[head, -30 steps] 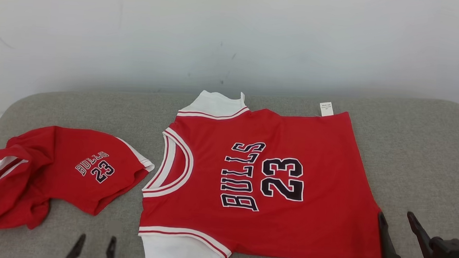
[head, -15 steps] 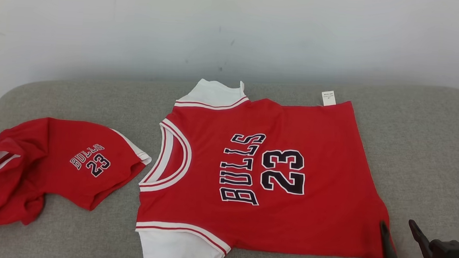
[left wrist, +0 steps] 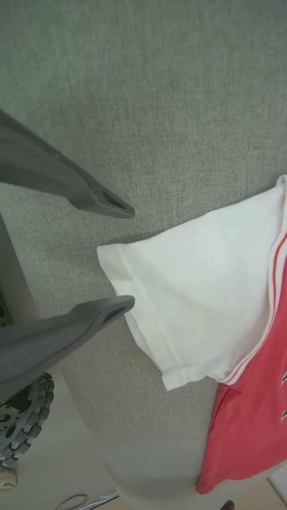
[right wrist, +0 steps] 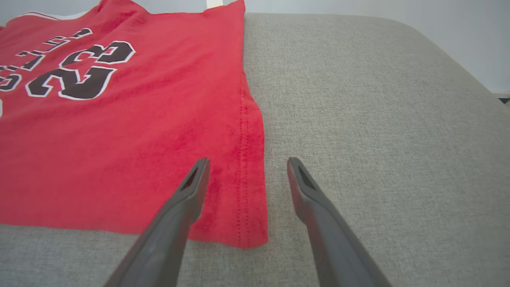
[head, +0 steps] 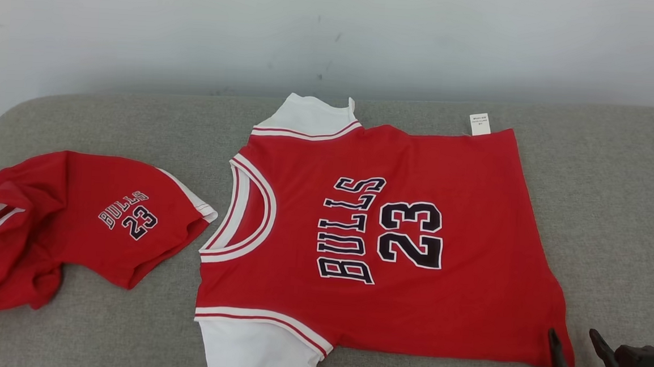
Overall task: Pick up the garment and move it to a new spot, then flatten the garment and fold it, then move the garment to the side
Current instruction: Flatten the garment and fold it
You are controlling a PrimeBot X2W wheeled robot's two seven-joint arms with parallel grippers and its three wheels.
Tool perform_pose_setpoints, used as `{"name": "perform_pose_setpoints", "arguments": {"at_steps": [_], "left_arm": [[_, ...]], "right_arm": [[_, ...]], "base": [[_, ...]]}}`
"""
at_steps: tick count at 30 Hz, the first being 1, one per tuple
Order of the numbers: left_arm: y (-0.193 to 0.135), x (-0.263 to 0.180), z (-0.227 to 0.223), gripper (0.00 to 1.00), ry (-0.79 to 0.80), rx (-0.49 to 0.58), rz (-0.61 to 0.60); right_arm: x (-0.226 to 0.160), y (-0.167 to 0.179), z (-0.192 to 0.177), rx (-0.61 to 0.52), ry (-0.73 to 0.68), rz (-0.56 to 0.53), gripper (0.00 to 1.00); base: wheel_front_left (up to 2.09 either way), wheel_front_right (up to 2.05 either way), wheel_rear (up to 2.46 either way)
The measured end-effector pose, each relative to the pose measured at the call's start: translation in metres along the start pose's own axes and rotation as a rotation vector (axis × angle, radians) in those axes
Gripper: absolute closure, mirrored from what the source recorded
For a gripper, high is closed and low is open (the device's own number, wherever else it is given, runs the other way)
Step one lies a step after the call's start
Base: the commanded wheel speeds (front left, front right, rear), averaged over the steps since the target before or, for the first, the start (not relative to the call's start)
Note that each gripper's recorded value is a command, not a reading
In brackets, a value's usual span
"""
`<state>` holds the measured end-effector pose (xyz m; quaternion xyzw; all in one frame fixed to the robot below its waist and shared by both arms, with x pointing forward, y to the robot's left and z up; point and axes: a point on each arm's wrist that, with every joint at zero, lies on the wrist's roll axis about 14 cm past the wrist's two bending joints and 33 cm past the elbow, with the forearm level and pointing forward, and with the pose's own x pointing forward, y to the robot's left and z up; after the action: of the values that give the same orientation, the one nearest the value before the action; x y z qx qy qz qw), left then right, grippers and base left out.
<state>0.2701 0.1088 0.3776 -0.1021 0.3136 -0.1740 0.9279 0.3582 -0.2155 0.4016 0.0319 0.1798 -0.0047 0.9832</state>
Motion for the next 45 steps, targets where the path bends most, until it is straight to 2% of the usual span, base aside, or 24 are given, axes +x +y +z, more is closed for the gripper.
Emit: {"name": "perform_pose_setpoints", "arguments": {"at_steps": [12, 13, 14, 16, 17, 18, 19, 20, 21, 22, 23, 25, 26, 27, 37, 38, 39, 40, 45], "left_arm": [[-0.009, -0.002, -0.014, 0.01, 0.096, -0.073, -0.038], [-0.010, -0.003, -0.016, 0.13, 0.109, -0.079, -0.041], [-0.011, -0.003, -0.018, 0.18, 0.115, -0.089, -0.044], [-0.013, -0.003, -0.019, 0.20, 0.123, -0.101, -0.047], [-0.012, -0.003, -0.020, 0.27, 0.133, -0.101, -0.047], [-0.012, -0.003, -0.021, 0.27, 0.137, -0.104, -0.046], [-0.012, -0.003, -0.022, 0.24, 0.141, -0.114, -0.048], [-0.014, -0.004, -0.023, 0.26, 0.150, -0.134, -0.057], [-0.014, -0.004, -0.023, 0.42, 0.152, -0.139, -0.058], [-0.014, -0.003, -0.023, 0.55, 0.152, -0.145, -0.058], [-0.015, -0.003, -0.023, 0.64, 0.151, -0.153, -0.060], [-0.016, -0.002, -0.021, 0.71, 0.145, -0.166, -0.062], [-0.016, -0.001, -0.020, 0.82, 0.147, -0.164, -0.064], [-0.016, 0.000, -0.019, 1.00, 0.143, -0.162, -0.064], [-0.013, -0.001, -0.019, 0.99, 0.146, -0.153, -0.061], [-0.012, -0.001, -0.019, 0.66, 0.145, -0.149, -0.059], [-0.011, -0.002, -0.019, 0.10, 0.146, -0.141, -0.055], [-0.009, -0.002, -0.019, 0.00, 0.147, -0.133, -0.052], [-0.009, -0.003, -0.012, 0.00, 0.118, -0.130, -0.048]], "right_arm": [[0.001, -0.002, -0.022, -0.005, 0.106, -0.009, 0.00], [0.001, -0.002, -0.024, -0.006, 0.117, -0.009, 0.00], [0.001, -0.002, -0.026, -0.006, 0.125, -0.010, 0.00], [0.001, -0.001, -0.029, -0.007, 0.141, -0.008, 0.00], [0.001, -0.001, -0.031, -0.007, 0.150, -0.007, 0.00], [0.002, 0.000, -0.032, -0.007, 0.157, -0.006, 0.00], [0.002, 0.001, -0.033, -0.007, 0.164, -0.004, 0.00], [0.003, 0.004, -0.035, -0.005, 0.174, 0.002, 0.00], [0.003, 0.005, -0.036, -0.001, 0.177, 0.005, 0.00], [0.003, 0.006, -0.037, 0.004, 0.185, 0.006, 0.09], [0.004, 0.007, -0.038, 0.007, 0.189, 0.007, 0.58], [0.004, 0.009, -0.039, 0.011, 0.198, 0.012, 0.82], [0.004, 0.009, -0.039, 0.011, 0.199, 0.014, 1.00], [0.004, 0.010, -0.040, 0.011, 0.201, 0.015, 1.00], [0.004, 0.011, -0.039, 0.013, 0.208, 0.020, 1.00], [0.004, 0.011, -0.039, 0.013, 0.207, 0.020, 1.00], [0.004, 0.011, -0.038, 0.013, 0.207, 0.020, 1.00], [0.004, 0.011, -0.038, 0.014, 0.207, 0.020, 1.00], [0.004, 0.011, -0.039, 0.019, 0.208, 0.022, 1.00]], "base": [[0.00, 0.00, 0.00], [0.00, 0.00, 0.00], [0.00, 0.00, 0.00], [0.00, 0.00, 0.00], [0.00, 0.00, 0.00], [0.00, 0.00, 0.00], [0.00, 0.00, 0.00], [0.00, 0.00, 0.00], [0.00, 0.00, 0.00], [0.00, 0.00, 0.00], [0.00, 0.00, 0.00], [0.00, 0.00, 0.00], [0.00, 0.00, 0.00], [0.00, 0.00, 0.00], [0.00, 0.00, 0.00], [0.00, 0.00, 0.00], [0.00, 0.00, 0.00], [0.00, 0.00, 0.00], [0.00, 0.00, 0.00]]}}
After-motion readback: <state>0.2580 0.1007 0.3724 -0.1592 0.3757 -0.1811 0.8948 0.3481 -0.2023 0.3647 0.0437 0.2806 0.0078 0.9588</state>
